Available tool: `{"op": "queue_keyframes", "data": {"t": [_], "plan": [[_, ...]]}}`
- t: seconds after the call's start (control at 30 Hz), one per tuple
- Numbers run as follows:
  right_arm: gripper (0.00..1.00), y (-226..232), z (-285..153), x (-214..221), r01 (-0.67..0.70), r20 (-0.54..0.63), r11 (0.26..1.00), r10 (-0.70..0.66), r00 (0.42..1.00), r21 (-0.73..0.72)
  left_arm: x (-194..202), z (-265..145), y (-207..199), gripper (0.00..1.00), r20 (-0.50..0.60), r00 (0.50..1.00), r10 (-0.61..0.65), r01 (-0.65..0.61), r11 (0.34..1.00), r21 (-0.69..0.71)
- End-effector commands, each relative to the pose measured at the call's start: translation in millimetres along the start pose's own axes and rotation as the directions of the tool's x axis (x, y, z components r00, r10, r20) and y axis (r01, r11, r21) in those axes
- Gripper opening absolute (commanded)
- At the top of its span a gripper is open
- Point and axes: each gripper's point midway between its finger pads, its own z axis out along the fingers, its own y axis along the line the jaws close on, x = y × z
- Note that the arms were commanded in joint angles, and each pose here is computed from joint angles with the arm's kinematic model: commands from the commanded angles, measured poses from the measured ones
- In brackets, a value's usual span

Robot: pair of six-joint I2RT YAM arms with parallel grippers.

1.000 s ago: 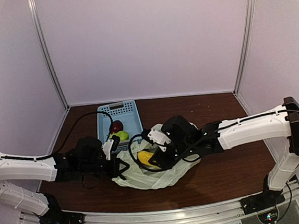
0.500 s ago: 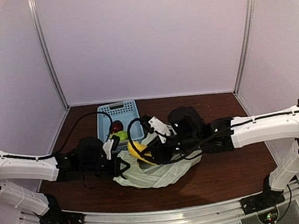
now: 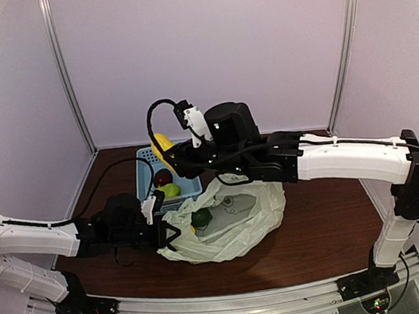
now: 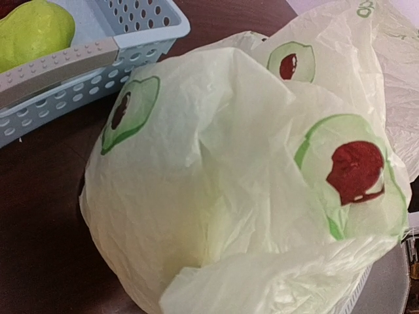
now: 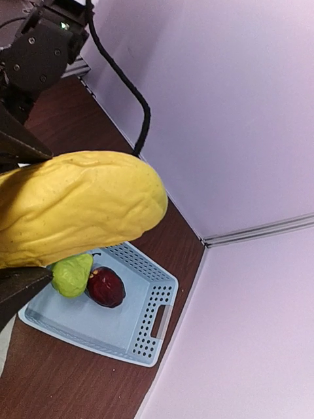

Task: Untie the knot of the plastic bag and take out the fruit
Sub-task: Place the fake fruit in the bin.

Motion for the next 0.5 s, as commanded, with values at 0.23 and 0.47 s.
{"op": "queue_keyframes", "data": {"t": [0.23,0.47], "plan": [[0.52,-63,75,30,-0.024,-0.060,0.964,0.042,0.997,0.266,-10,-12,0,0.00,0.079,0.997,-0.009,0.008,1.000,0.017],[0.51,-93,126,85,-0.049,-0.156,0.956,0.097,0.983,0.290,-10,-13,1,0.00,0.079,0.997,-0.009,0.007,1.000,0.020]]}}
